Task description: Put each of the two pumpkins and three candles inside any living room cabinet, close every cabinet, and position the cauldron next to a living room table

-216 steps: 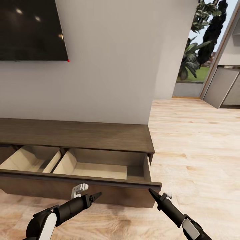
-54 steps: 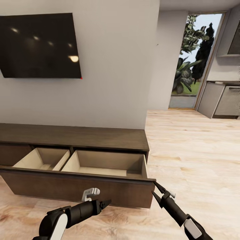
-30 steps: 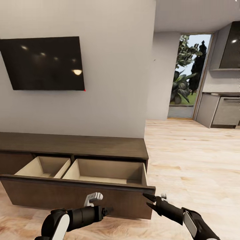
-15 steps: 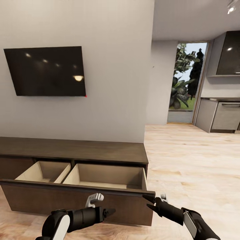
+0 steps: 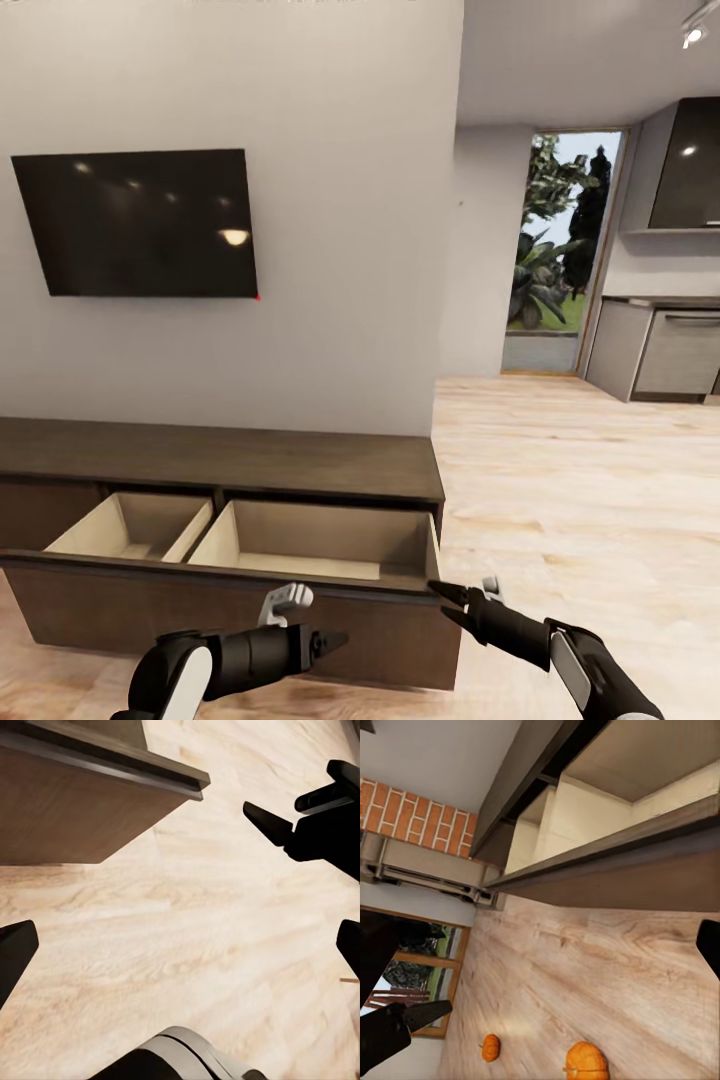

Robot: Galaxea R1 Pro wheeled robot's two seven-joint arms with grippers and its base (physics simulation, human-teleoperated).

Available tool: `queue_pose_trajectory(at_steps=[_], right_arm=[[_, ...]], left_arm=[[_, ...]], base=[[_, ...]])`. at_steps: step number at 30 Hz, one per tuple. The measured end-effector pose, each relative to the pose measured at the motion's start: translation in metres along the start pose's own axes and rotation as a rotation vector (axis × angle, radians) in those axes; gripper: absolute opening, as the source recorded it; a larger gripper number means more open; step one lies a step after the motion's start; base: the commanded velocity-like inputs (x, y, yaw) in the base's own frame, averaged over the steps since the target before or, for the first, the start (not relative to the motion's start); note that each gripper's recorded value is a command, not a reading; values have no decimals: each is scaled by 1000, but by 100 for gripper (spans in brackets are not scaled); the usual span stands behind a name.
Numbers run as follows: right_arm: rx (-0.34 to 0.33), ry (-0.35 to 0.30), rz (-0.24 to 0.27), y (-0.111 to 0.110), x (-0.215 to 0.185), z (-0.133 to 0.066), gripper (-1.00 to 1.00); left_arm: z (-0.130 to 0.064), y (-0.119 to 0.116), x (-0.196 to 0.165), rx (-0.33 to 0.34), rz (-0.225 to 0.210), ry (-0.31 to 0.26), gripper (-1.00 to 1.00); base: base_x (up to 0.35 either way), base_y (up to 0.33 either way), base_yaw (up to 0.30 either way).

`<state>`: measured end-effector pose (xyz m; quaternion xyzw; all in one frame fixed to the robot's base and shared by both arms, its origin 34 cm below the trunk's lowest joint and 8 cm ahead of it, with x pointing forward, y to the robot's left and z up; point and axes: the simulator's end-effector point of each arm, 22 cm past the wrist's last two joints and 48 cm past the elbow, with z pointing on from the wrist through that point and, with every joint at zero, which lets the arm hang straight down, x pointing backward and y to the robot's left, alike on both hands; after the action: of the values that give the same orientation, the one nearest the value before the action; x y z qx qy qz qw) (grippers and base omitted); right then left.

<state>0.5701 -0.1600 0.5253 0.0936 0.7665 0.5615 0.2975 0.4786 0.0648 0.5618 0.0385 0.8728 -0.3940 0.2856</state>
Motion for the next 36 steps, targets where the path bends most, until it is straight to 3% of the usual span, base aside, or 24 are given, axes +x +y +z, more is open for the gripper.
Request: queue_pose_trajectory(at_steps=[28,36], right_arm=[[-2,-12,-5,54,-37,-5,100],[-1,-12,-6,54,-37,-5,100]], left_arm=[[-24,-34,-43,-16,5,7,100],[-24,-35,-43,-11,3,5,100]], base=[[0,0,0],[0,0,0]])
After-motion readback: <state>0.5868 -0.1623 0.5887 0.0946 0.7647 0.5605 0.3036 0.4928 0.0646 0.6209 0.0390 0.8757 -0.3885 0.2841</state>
